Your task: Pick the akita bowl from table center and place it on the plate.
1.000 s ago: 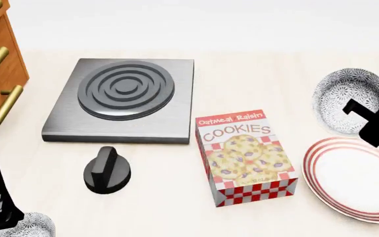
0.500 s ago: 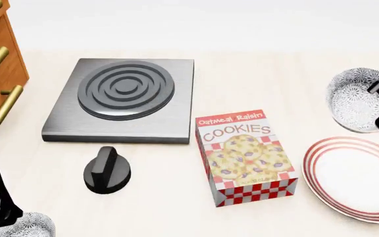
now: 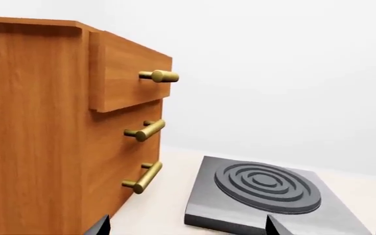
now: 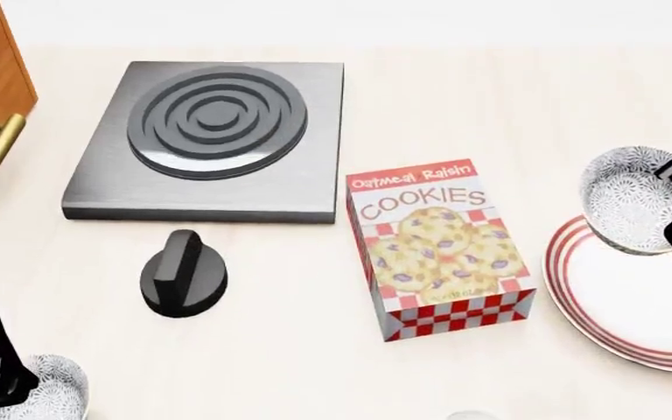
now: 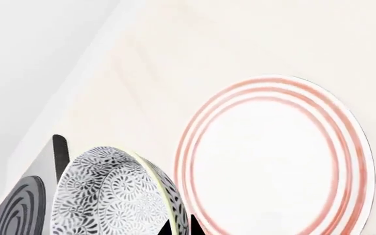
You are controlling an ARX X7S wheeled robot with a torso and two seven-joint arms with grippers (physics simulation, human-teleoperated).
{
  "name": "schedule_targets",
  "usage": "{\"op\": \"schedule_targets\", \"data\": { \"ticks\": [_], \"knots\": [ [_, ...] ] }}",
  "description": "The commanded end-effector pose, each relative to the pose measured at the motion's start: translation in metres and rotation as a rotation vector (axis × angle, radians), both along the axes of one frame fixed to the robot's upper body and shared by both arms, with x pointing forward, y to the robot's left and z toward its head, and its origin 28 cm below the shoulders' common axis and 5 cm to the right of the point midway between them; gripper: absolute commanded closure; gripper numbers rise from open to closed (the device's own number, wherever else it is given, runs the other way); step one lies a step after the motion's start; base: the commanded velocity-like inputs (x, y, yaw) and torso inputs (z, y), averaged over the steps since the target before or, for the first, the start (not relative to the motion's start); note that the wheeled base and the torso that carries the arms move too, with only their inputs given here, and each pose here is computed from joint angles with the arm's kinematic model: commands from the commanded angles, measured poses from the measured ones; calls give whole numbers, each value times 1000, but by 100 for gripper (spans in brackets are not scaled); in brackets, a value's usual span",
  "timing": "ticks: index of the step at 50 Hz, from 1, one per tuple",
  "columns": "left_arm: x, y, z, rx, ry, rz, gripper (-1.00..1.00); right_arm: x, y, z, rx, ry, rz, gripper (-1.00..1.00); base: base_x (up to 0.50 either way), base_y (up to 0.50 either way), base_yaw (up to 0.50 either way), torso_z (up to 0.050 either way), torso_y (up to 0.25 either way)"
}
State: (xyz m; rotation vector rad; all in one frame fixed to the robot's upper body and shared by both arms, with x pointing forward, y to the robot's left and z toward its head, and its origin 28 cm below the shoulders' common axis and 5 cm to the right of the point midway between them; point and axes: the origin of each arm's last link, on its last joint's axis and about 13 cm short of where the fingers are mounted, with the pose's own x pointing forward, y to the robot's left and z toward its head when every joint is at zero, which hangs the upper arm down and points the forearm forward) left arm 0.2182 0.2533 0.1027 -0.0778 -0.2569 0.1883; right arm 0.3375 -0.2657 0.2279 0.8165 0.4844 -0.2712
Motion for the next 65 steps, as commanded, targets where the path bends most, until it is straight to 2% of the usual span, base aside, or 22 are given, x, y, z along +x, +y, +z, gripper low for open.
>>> {"op": "schedule_targets", "data": {
  "ticks": [1,6,11,14,27,29,32,33,34,55,60,61,65],
  "knots": [
    [1,1,2,-5,5,6,-100,-1,-4,6,10,-41,-26,100,0,0,0,0,0],
    [1,0,2,-4,7,6,-100,-2,-5,12,-5,-53,-38,100,0,0,0,0,0],
    [0,0,2,30,-25,-3,-100,-2,-6,14,-10,-58,-45,100,0,0,0,0,-100],
    [0,0,3,-16,10,-10,-100,-3,-6,16,-15,-62,-45,100,0,0,0,3,-167],
    [0,0,2,-10,4,0,-100,-10,-8,27,-34,-79,-59,100,0,0,0,0,0],
    [0,0,2,23,-13,4,-100,-10,-8,28,-35,-82,-60,100,0,0,0,0,0],
    [-1,-1,2,22,-24,2,-100,-11,-8,30,-40,-86,-61,100,0,0,0,0,-167],
    [-1,-1,2,-15,-10,-11,-100,-12,-8,31,-42,-88,-62,100,0,0,0,0,-250],
    [-1,-1,3,-7,-7,-5,-100,-12,-8,31,-43,-89,-63,100,0,0,0,0,-31],
    [-1,0,4,-11,-2,-4,-100,-14,-15,25,-25,-90,-91,100,0,0,0,0,0],
    [-2,0,5,16,-27,-3,-100,-12,-13,25,-21,-90,-85,100,0,0,0,0,-129],
    [-3,0,5,-27,-16,-10,-100,-12,-13,26,-20,-93,-83,100,0,0,0,0,-250],
    [-2,1,5,-23,-1,3,-100,-11,-12,25,-19,-95,-79,100,0,0,0,0,-62]
  ]
}}
